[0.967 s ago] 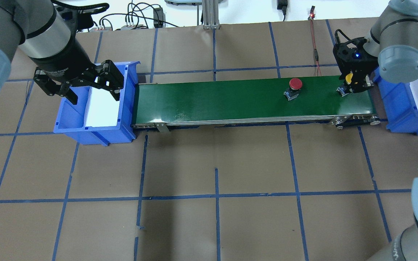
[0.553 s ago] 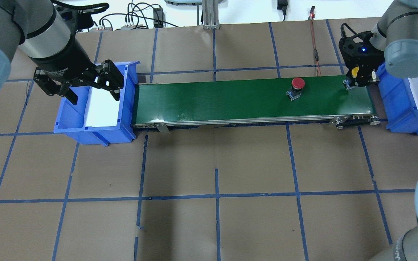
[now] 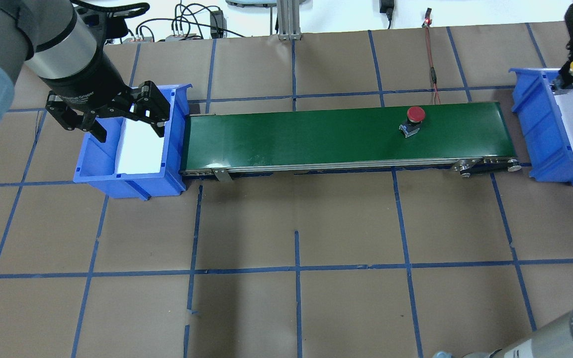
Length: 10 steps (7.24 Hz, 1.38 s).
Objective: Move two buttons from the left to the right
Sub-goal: 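Lift the yellow button into the right blue bin and release it, then move the right gripper back over the conveyor end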
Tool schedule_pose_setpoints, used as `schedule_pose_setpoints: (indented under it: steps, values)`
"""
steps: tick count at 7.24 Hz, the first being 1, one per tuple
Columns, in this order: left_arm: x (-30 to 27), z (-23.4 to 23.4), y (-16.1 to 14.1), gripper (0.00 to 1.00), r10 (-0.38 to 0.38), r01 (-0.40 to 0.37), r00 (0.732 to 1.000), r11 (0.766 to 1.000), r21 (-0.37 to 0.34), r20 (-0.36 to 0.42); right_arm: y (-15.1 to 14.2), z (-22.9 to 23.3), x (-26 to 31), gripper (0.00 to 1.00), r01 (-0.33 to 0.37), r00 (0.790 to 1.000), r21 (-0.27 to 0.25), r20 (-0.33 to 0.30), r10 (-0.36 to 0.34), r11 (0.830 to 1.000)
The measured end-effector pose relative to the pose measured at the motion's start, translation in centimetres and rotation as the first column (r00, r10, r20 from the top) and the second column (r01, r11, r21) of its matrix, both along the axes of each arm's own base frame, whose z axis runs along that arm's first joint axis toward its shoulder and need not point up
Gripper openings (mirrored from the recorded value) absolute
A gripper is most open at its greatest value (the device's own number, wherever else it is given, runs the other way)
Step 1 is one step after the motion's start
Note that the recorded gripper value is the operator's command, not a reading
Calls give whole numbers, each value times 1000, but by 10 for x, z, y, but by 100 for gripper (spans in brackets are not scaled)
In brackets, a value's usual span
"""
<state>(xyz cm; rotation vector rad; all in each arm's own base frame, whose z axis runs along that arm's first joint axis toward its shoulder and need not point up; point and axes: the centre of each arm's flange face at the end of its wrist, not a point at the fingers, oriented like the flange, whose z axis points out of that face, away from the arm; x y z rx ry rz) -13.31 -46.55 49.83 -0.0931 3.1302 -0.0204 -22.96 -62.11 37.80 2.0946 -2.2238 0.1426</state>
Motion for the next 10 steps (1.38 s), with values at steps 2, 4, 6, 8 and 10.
schedule_pose_setpoints:
  steps: [2, 4, 6, 8, 10]
  values:
    - [0, 4, 0, 99, -1, 1, 1000, 1000, -9, -1, 7, -54, -81, 4, -23, 999, 16, 26, 22, 1000]
    - [0, 4, 3, 99, 1, -1, 1000, 1000, -9, 0, 4, -107, -111, 22, -36, 999, 32, 34, 35, 999]
    - [0, 4, 3, 99, 1, -1, 1000, 1000, -9, 0, 2, -124, -113, 100, -41, 998, 44, 40, 39, 998]
    - [0, 4, 3, 99, 1, -1, 1000, 1000, -9, -1, 2, -126, -112, 100, -50, 998, 52, 43, 48, 997]
    - [0, 4, 3, 99, 1, -1, 1000, 1000, -10, -1, -1, -103, -104, 100, -56, 998, 31, 22, 55, 998]
